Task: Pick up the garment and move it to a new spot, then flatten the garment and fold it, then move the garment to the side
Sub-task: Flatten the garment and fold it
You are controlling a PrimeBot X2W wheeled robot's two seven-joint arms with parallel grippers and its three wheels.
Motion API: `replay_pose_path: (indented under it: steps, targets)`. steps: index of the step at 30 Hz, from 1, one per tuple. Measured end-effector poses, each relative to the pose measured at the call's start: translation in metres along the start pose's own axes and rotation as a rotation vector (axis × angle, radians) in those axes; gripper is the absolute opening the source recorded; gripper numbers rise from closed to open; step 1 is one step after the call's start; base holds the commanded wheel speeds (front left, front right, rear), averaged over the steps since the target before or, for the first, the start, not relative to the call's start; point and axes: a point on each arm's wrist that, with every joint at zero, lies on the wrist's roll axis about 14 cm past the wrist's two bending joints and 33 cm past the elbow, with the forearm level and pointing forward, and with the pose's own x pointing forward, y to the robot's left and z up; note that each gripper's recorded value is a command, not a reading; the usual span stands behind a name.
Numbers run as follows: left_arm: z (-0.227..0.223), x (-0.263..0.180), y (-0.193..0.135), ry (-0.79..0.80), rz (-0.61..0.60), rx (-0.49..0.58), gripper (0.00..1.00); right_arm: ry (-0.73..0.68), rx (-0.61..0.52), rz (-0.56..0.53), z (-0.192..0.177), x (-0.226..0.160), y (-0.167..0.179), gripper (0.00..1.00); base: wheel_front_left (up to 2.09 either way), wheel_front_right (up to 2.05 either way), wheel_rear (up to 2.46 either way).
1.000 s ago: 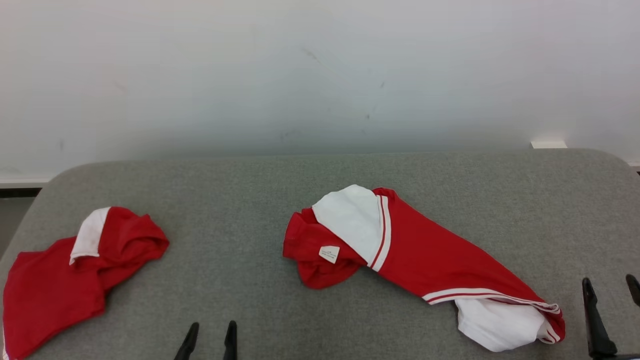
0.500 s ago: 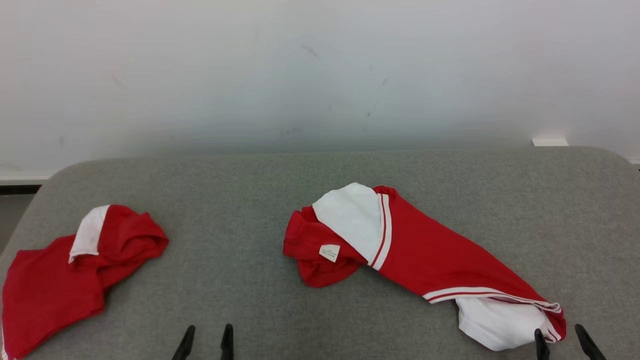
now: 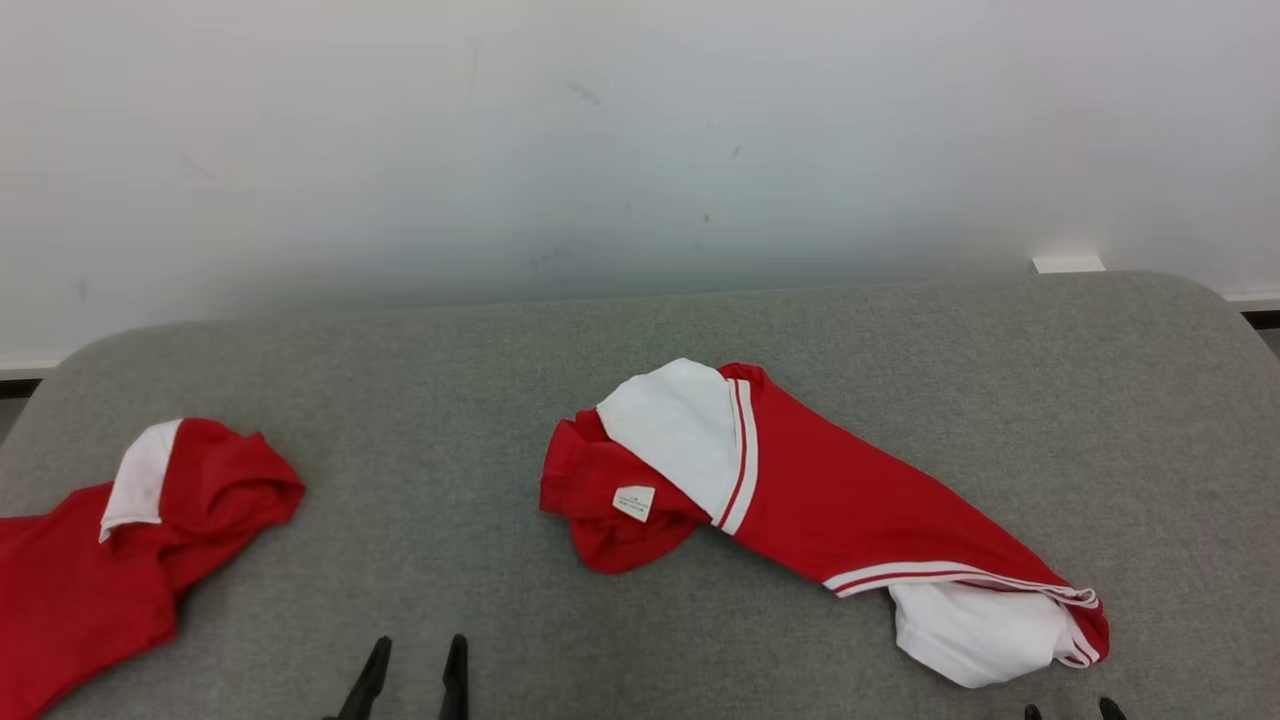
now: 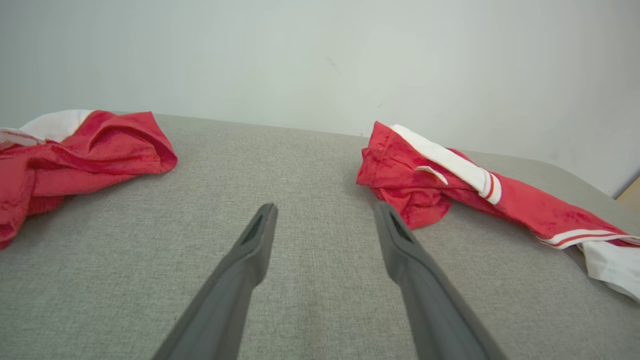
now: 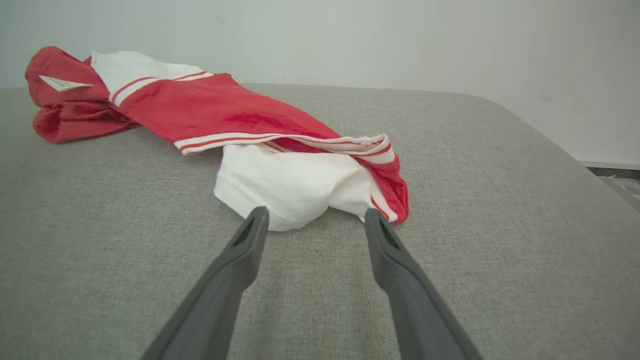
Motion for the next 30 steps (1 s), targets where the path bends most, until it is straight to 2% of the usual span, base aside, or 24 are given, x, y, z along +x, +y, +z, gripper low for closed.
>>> replay_pose_path:
  steps: [8, 20, 21, 22, 27, 30]
  targets:
    - [-0.007, 0.003, 0.001, 0.023, -0.001, -0.001, 1.0, 0.091, 0.034, 0.041, -0.023, 0.023, 0.011, 1.0, 0.0, 0.0, 0.0]
    - [-0.014, 0.01, 0.013, 0.043, 0.026, -0.005, 1.0, 0.173, 0.037, 0.092, -0.033, 0.07, 0.024, 1.0, 0.0, 0.0, 0.0]
    - [-0.014, 0.01, 0.013, 0.044, 0.027, -0.005, 1.0, 0.178, 0.048, 0.099, -0.034, 0.073, 0.028, 0.35, 0.0, 0.0, 0.0]
    - [-0.014, 0.01, 0.014, 0.043, 0.029, -0.004, 1.0, 0.184, 0.058, 0.106, -0.035, 0.075, 0.031, 0.0, 0.0, 0.0, 0.0]
    - [-0.013, 0.009, 0.016, 0.041, 0.035, -0.002, 1.0, 0.187, 0.16, 0.104, -0.027, 0.079, 0.034, 0.0, 0.0, 0.0, 0.0]
    - [-0.012, 0.008, 0.016, 0.038, 0.037, 0.0, 1.0, 0.163, 0.305, 0.094, -0.009, 0.08, 0.032, 0.0, 0.0, 0.0, 0.0]
